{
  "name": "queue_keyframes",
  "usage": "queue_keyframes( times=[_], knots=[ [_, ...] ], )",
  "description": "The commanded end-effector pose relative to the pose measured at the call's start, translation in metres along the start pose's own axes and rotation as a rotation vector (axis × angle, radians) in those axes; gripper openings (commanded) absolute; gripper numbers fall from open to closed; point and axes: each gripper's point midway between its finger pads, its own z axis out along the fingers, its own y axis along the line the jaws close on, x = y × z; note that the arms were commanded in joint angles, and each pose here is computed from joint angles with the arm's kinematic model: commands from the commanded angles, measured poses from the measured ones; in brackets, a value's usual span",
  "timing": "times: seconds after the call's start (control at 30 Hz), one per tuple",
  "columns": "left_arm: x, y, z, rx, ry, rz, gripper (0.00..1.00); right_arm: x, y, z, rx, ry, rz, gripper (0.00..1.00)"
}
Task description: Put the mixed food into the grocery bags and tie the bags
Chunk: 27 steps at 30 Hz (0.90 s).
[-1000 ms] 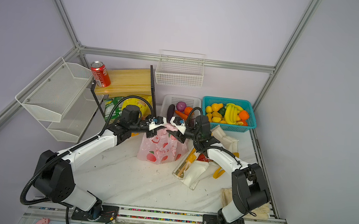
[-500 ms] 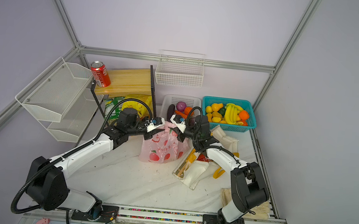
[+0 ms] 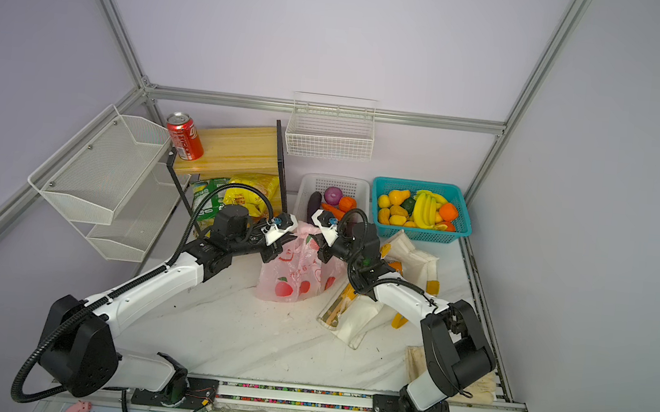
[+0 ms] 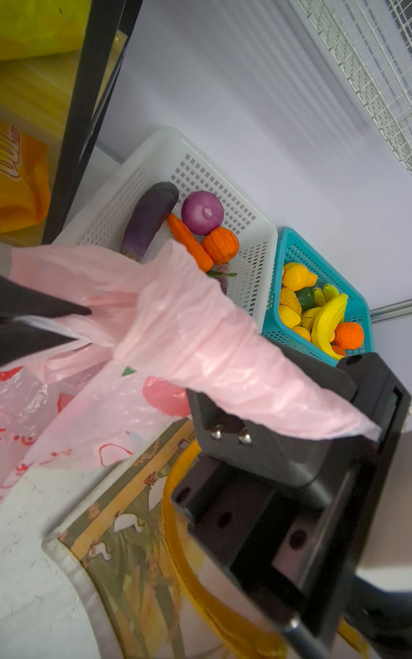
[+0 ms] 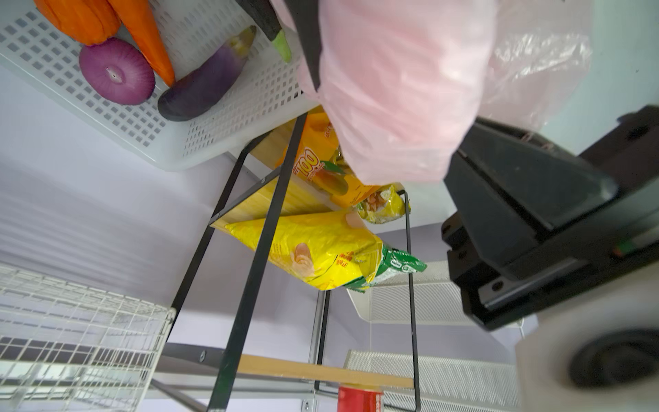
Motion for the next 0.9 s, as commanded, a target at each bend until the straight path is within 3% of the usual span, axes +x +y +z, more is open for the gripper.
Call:
queue_keyframes(
  times=[0.0,0.13,0.43,0.57,0.87],
  knots=[
    [-0.016,-0.015,-0.009,0.058,-0.09,-0.097,0.0,-0.06,-0.009,-0.015,0.076,-0.238,0.033,0.0],
    [-0.013,-0.02,-0.004,0.056,-0.106,-0.159,0.0,-0.071,0.01,-0.018,-0.038,-0.318,0.099,0.0],
    [0.004,-0.038,0.003,0.077,-0.103,-0.153,0.0,-0.074,0.038,-0.023,-0.224,-0.361,0.157,0.0],
    [0.012,-0.037,0.002,0.053,-0.092,-0.157,0.09,-0.065,0.038,-0.024,-0.283,-0.328,0.187,0.0],
    [0.002,-0.049,-0.02,0.069,-0.161,-0.165,0.42,-0.047,0.033,-0.03,-0.347,-0.272,0.232,0.0]
  ],
)
